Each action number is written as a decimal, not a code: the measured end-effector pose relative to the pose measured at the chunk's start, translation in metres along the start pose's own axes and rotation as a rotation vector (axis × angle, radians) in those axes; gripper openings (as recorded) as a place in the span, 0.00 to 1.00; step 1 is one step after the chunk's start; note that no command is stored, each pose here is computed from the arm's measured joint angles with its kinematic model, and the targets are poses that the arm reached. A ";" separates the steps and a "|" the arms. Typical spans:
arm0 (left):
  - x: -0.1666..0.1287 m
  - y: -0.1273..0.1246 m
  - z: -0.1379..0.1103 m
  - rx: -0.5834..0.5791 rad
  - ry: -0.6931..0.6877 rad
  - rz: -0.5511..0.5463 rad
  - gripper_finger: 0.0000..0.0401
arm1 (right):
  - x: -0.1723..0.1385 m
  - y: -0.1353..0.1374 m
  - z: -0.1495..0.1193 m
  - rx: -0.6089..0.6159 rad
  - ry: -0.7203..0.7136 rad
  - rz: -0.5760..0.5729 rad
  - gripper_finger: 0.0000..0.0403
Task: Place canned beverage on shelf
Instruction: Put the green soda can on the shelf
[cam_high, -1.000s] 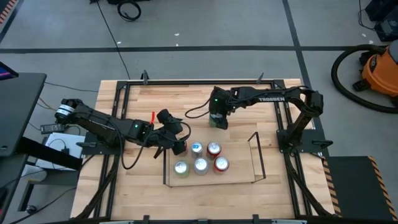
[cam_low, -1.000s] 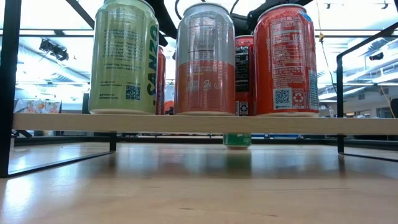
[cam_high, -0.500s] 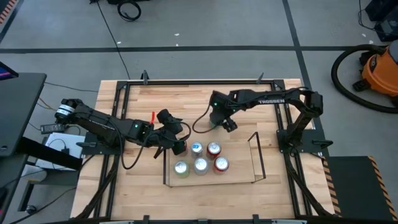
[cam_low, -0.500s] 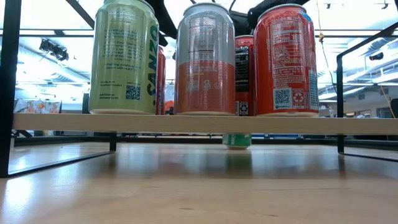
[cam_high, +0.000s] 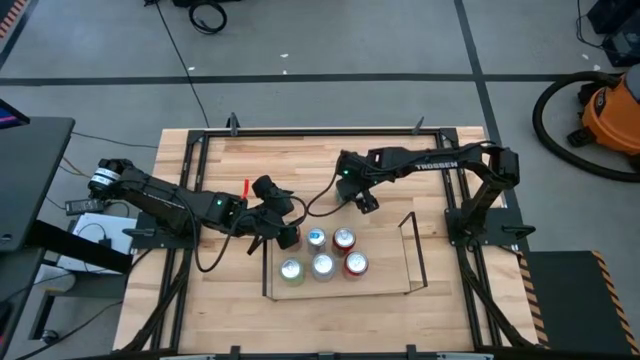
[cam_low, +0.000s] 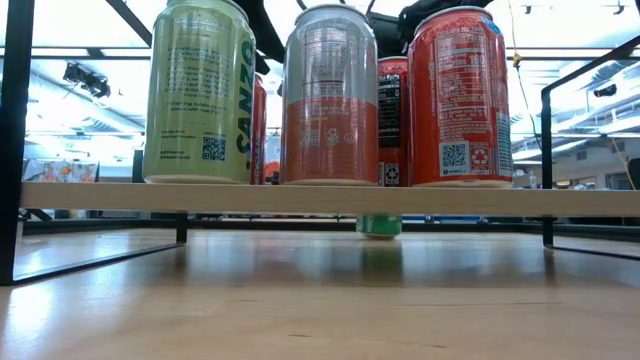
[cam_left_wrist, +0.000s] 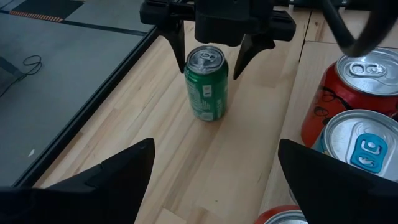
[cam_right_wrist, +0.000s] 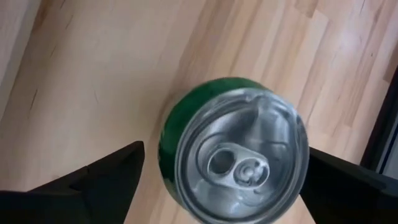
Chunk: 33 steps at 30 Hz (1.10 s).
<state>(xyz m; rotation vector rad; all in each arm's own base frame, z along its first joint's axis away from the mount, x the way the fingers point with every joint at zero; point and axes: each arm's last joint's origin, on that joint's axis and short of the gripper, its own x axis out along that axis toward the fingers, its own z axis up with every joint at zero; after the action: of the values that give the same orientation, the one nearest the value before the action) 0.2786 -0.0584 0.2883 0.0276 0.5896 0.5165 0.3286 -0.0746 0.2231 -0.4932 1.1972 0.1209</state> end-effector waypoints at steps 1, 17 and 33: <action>0.000 0.000 0.000 0.000 0.000 0.000 0.88 | 0.000 0.000 0.000 -0.002 0.002 -0.002 0.98; 0.000 0.000 0.000 0.000 0.000 0.000 0.88 | -0.033 -0.009 0.027 0.054 -0.072 -0.030 0.99; 0.000 0.000 0.000 0.000 0.000 0.000 0.88 | -0.048 -0.017 0.021 0.393 -0.061 0.085 0.99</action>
<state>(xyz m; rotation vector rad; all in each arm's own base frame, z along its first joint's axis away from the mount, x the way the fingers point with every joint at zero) 0.2786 -0.0584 0.2883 0.0273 0.5895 0.5167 0.3348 -0.0724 0.2776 -0.0934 1.1473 -0.0281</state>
